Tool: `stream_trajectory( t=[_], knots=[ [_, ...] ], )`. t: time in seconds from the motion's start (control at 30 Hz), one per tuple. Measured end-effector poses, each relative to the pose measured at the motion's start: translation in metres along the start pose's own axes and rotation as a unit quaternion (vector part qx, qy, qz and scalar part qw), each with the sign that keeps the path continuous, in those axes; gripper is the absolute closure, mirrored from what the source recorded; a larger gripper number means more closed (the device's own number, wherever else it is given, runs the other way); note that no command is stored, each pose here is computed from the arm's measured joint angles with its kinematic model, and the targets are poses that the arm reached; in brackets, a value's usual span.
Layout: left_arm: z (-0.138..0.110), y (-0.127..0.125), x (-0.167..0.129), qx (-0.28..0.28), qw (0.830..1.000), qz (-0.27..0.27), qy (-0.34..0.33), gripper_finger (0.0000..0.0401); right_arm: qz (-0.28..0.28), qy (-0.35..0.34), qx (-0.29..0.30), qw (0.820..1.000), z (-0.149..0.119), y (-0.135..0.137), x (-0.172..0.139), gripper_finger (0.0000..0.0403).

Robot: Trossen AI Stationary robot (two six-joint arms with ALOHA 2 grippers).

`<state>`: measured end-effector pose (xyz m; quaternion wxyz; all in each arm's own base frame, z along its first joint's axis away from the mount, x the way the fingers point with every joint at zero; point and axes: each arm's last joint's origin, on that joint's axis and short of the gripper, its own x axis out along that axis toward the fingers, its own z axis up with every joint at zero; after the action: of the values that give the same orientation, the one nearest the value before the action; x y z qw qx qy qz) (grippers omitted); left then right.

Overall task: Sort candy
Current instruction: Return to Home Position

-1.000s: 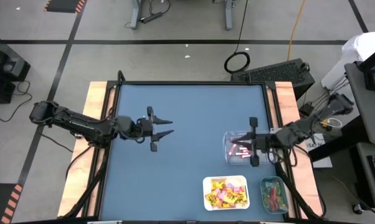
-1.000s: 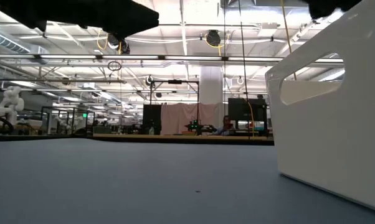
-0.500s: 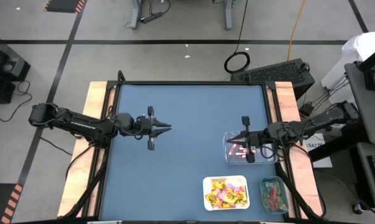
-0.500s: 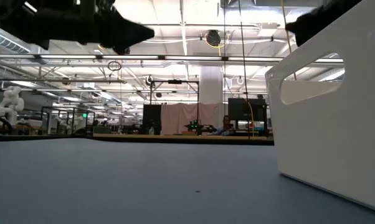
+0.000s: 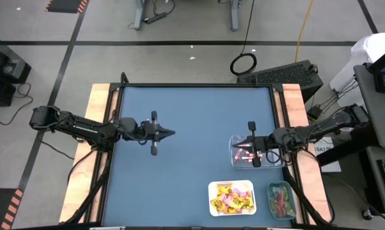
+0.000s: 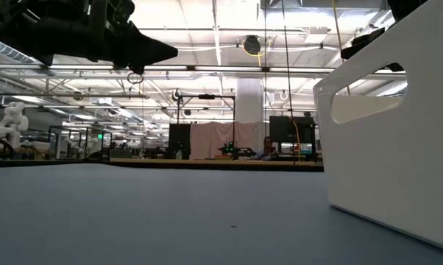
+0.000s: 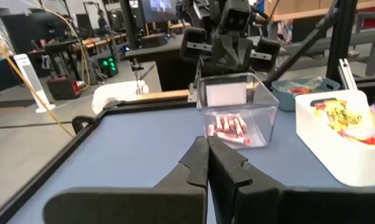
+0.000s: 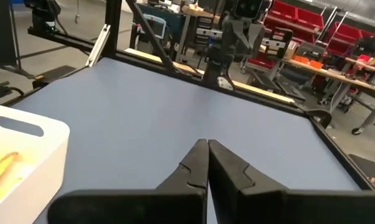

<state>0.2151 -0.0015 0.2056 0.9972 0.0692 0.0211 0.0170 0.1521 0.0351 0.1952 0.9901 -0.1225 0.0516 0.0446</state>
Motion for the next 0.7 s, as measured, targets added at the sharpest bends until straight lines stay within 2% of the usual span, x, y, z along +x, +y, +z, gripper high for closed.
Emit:
stream_trajectory(
  t=[0.33, 0.6, 0.7],
  knots=[
    [-0.009, -0.002, -0.004, 0.007, 0.999, -0.014, 0.029, 0.0397, 0.010, 0.029, 0.007, 1.000, -0.006, 0.002, 0.000, 0.0403],
    [-0.007, 0.000, -0.027, 0.009, 1.000, -0.006, -0.007, 0.0397, 0.015, 0.050, 0.009, 0.999, -0.010, 0.002, -0.001, 0.0403],
    [-0.009, 0.001, -0.035, 0.004, 1.000, -0.004, -0.017, 0.0397, 0.030, 0.038, 0.012, 0.999, -0.014, 0.004, -0.002, 0.0403]
  ],
)
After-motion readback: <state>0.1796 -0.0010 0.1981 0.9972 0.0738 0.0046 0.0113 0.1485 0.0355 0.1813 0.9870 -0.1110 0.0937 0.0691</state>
